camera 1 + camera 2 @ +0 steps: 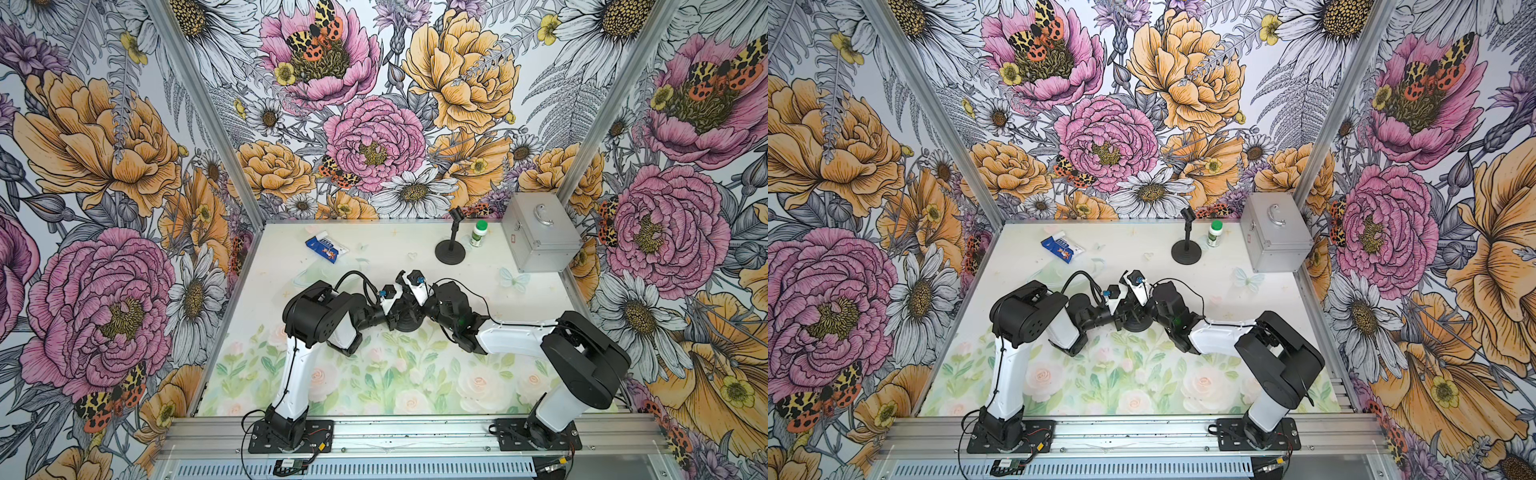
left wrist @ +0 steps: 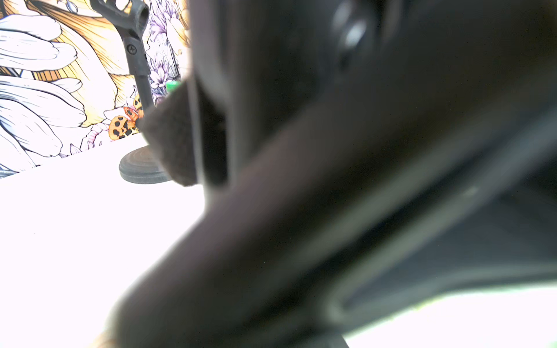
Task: Assemble a microphone stand
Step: Screw the microphone stand pole into the microphone stand base.
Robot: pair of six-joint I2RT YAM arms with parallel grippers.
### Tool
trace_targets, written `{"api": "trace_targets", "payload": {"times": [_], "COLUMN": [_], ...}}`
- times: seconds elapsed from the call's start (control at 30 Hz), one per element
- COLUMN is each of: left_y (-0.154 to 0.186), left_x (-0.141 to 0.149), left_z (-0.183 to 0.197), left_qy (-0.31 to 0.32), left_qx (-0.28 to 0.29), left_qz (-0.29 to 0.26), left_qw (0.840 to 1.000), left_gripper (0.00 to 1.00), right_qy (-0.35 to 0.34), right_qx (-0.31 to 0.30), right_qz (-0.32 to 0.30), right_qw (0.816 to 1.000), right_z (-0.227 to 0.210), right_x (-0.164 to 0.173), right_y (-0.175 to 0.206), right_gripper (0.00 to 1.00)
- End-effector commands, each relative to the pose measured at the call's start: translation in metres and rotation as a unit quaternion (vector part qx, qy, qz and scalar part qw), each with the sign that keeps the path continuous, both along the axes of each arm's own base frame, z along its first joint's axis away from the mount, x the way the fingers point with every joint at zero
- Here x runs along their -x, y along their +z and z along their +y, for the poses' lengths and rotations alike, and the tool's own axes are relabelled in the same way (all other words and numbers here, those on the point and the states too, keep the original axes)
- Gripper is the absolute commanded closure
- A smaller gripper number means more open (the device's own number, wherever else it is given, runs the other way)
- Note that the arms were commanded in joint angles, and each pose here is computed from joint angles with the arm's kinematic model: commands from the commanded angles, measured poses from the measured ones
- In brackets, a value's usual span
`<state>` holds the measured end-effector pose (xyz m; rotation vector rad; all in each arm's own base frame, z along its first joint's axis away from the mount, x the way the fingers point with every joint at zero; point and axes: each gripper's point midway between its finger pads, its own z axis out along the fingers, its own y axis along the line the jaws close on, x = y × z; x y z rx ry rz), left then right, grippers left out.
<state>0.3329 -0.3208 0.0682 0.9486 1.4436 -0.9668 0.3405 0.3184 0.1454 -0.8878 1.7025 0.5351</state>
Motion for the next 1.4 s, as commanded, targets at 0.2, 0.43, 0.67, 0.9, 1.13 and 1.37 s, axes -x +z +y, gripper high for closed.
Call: {"api": "trace_targets", "payload": {"times": [0.2, 0.43, 0.67, 0.9, 1.13, 1.37], "left_y": [-0.016, -0.016, -0.017, -0.017, -0.017, -0.018], "left_x": [0.029, 0.029, 0.029, 0.028, 0.029, 0.029], "left_z": [-0.018, -0.018, -0.017, -0.017, -0.018, -0.017], "left_qy": [-0.057, -0.057, -0.057, -0.056, -0.055, -0.053], "left_qx": [-0.019, -0.019, -0.019, -0.019, -0.020, -0.022], "left_qz": [0.008, 0.008, 0.010, 0.009, 0.008, 0.008], "left_qw": [0.998, 0.998, 0.998, 0.998, 0.998, 0.998], "left_gripper": [0.82, 0.82, 0.82, 0.82, 0.82, 0.82], "right_qy": [0.309, 0.317, 0.334, 0.264, -0.099, -0.099], "right_qx": [0.047, 0.016, -0.014, 0.031, 0.057, 0.067], "right_qz": [0.032, 0.028, 0.071, 0.086, 0.063, 0.036], "right_qw": [0.949, 0.948, 0.940, 0.960, 0.991, 0.992], "right_z": [-0.019, -0.016, -0.007, -0.011, -0.041, -0.013], "right_x": [0.051, 0.024, 0.018, -0.001, -0.043, -0.002], "right_y": [-0.003, 0.013, 0.011, -0.004, -0.039, -0.055], "right_gripper": [0.51, 0.51, 0.67, 1.00, 1.00, 1.00]}}
